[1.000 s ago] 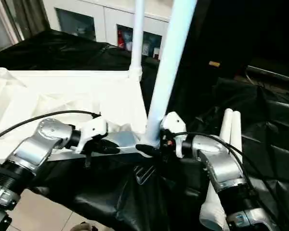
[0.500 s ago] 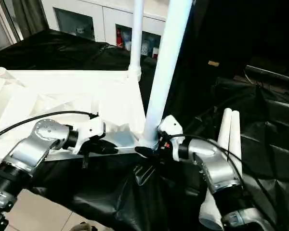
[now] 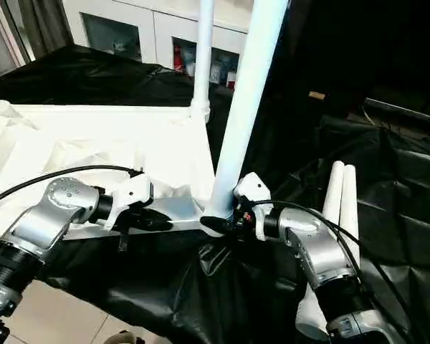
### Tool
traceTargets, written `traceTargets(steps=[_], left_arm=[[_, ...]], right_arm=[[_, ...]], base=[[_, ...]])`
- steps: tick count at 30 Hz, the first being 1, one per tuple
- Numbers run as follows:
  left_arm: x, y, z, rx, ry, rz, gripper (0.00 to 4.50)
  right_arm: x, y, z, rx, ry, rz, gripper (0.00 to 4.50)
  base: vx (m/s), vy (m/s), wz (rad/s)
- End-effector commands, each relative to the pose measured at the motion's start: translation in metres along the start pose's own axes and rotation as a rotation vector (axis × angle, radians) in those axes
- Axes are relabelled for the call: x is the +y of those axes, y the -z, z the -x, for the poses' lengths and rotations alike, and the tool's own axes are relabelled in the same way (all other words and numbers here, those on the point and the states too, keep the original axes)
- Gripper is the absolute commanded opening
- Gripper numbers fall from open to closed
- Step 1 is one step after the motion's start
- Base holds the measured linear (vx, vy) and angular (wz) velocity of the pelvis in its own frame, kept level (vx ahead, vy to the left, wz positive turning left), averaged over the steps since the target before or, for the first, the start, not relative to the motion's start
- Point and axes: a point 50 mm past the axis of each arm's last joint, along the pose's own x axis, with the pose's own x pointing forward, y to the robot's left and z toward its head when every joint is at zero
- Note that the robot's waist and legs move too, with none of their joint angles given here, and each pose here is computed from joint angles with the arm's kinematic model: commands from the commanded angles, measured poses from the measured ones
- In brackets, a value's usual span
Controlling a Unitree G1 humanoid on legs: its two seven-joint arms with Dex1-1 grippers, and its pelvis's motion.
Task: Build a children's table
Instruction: Rotate leg to tighten
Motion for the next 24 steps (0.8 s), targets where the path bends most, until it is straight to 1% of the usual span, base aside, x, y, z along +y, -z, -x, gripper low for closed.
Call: traceTargets(steps=[1,2,3,4,5,6,9,10,11,12,14,16,17,18,19,20,22,24], left_arm=[[0.006,-0.001,-0.002,-0.022,-0.063,0.038,0.0],[0.009,-0.001,-0.008,-0.009,-0.107,0.054,0.0],[0.009,-0.001,-0.008,-0.009,-0.107,0.054,0.0],[0.01,-0.003,-0.014,-0.013,-0.129,0.072,0.0],[0.011,-0.008,-0.023,-0.022,-0.157,0.097,0.0],[0.011,-0.008,-0.023,-0.022,-0.157,0.097,0.0],[0.015,-0.02,-0.042,0.001,-0.228,0.116,0.0],[0.016,-0.021,-0.044,0.0,-0.237,0.122,0.0],[0.016,-0.021,-0.044,0.0,-0.237,0.122,0.0],[0.017,-0.024,-0.048,-0.003,-0.254,0.131,0.0],[0.016,-0.029,-0.054,-0.011,-0.259,0.145,0.0],[0.015,-0.028,-0.056,-0.008,-0.25,0.15,0.0],[0.014,-0.025,-0.055,0.007,-0.242,0.144,0.0],[0.014,-0.024,-0.055,0.011,-0.239,0.148,0.0],[0.014,-0.024,-0.054,0.013,-0.237,0.152,0.0],[0.014,-0.022,-0.052,0.014,-0.234,0.151,0.0],[0.015,-0.021,-0.048,0.017,-0.228,0.146,0.0],[0.016,-0.018,-0.042,0.022,-0.215,0.135,0.0]], right_arm=[[-0.007,0.002,0.0,-0.01,0.089,-0.048,2.76],[-0.009,0.005,-0.008,-0.022,0.185,-0.103,2.76],[-0.009,0.005,-0.008,-0.022,0.185,-0.103,2.76],[-0.01,0.007,-0.015,-0.037,0.251,-0.146,2.76],[-0.011,0.008,-0.025,-0.054,0.345,-0.211,2.76],[-0.011,0.008,-0.025,-0.054,0.345,-0.211,2.76],[-0.006,0.008,-0.049,-0.062,0.5,-0.254,2.76],[-0.006,0.008,-0.051,-0.064,0.52,-0.257,2.76],[-0.006,0.008,-0.051,-0.064,0.52,-0.257,2.75],[-0.002,0.005,-0.057,-0.069,0.509,-0.253,2.75],[0.006,-0.002,-0.069,-0.082,0.475,-0.205,2.75],[0.009,-0.006,-0.072,-0.103,0.438,-0.177,2.75],[0.009,-0.011,-0.07,-0.139,0.407,-0.183,3.1],[0.008,-0.013,-0.068,-0.163,0.393,-0.193,3.31],[0.008,-0.015,-0.067,-0.179,0.384,-0.199,3.45],[0.006,-0.019,-0.063,-0.199,0.364,-0.194,3.48],[0.005,-0.021,-0.059,-0.201,0.324,-0.173,3.67],[0.002,-0.022,-0.051,-0.181,0.269,-0.138,3.9]], base=[[0.0,0.0,0.0],[0.0,0.0,0.0],[0.0,0.0,0.0],[0.0,0.0,0.0],[0.0,0.0,0.0],[0.0,0.0,0.0],[0.0,0.0,0.0],[0.0,0.0,0.0],[0.0,0.0,0.0],[0.0,0.0,0.0],[0.0,0.0,0.0],[0.0,0.0,0.0],[0.0,0.0,0.0],[0.0,0.0,0.0],[0.0,0.0,0.0],[0.0,0.0,0.0],[0.0,0.0,0.0],[0.0,0.0,0.0]])
